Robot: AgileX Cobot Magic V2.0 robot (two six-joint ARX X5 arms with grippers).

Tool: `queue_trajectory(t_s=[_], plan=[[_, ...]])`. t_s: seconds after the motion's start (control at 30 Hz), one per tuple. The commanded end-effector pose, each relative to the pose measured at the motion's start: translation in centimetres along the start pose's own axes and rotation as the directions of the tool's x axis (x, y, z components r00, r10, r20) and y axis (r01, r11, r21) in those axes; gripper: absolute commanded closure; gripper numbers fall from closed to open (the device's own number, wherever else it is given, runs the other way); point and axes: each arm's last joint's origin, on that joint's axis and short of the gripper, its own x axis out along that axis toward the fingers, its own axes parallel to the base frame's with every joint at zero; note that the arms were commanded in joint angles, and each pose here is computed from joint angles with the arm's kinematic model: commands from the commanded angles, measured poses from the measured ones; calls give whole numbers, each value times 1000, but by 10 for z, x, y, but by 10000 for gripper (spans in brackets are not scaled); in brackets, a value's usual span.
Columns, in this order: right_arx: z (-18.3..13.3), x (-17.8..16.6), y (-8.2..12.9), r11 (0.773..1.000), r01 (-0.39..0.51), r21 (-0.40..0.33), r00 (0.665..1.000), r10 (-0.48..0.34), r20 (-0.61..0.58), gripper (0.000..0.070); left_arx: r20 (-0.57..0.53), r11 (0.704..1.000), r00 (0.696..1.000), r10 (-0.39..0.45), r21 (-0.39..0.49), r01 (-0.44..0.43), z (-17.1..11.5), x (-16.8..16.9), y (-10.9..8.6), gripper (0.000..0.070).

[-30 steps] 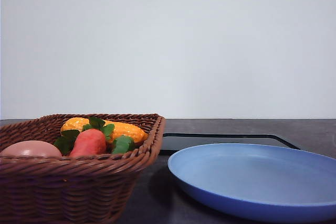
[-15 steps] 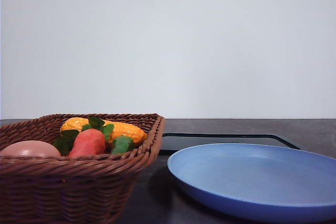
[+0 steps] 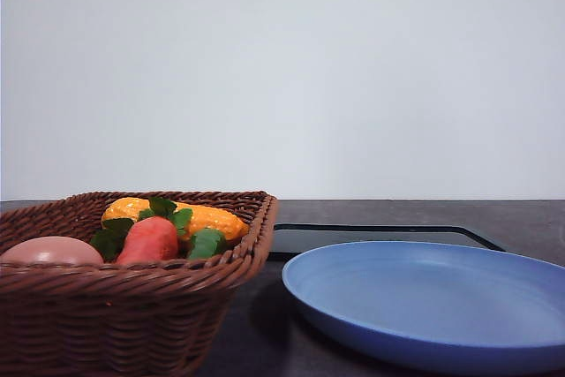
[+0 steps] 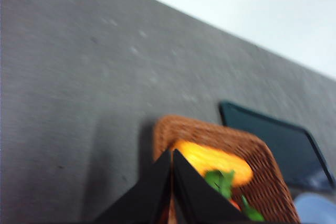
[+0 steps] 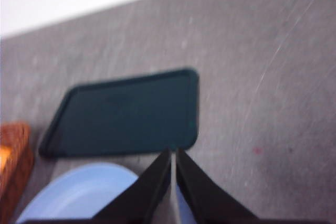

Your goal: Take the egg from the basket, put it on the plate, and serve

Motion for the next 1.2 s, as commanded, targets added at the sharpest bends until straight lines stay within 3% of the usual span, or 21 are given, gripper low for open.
queue_trajectory(t_s=[0.0, 0.17, 0.37, 0.43, 0.57, 0.63, 0.7, 0.93, 1.17], plan=[[7, 2, 3, 999, -16, -52, 999, 14, -39, 700, -46, 997, 999, -16, 73, 19, 8, 6, -3, 700], [10, 16, 4, 996, -19, -86, 976, 0, -218, 700, -229, 988, 973, -19, 142, 52, 19, 21, -10, 700], [-3, 37, 1, 994, -99, -37, 885, 71, -460, 699, -384, 973, 916, -117, 140, 183, 24, 34, -24, 700], [-7, 43, 0, 994, -111, -9, 852, 90, -516, 658, -403, 966, 903, -148, 137, 219, 22, 37, -28, 689], [-11, 55, -3, 996, -92, 14, 813, 83, -576, 512, -420, 958, 892, -168, 144, 248, 20, 38, -34, 537], [-14, 62, -4, 997, -80, 20, 794, 76, -603, 483, -426, 956, 888, -174, 143, 256, 19, 38, -35, 439], [-17, 68, -6, 997, -70, 27, 779, 72, -623, 483, -429, 956, 886, -178, 139, 260, 18, 38, -36, 395], [-31, 95, -13, 995, -62, 84, 728, 103, -677, 483, -438, 954, 880, -183, 138, 267, 17, 38, -38, 389], [-39, 118, -16, 988, -73, 139, 701, 150, -697, 483, -439, 954, 880, -182, 139, 267, 17, 38, -38, 389]])
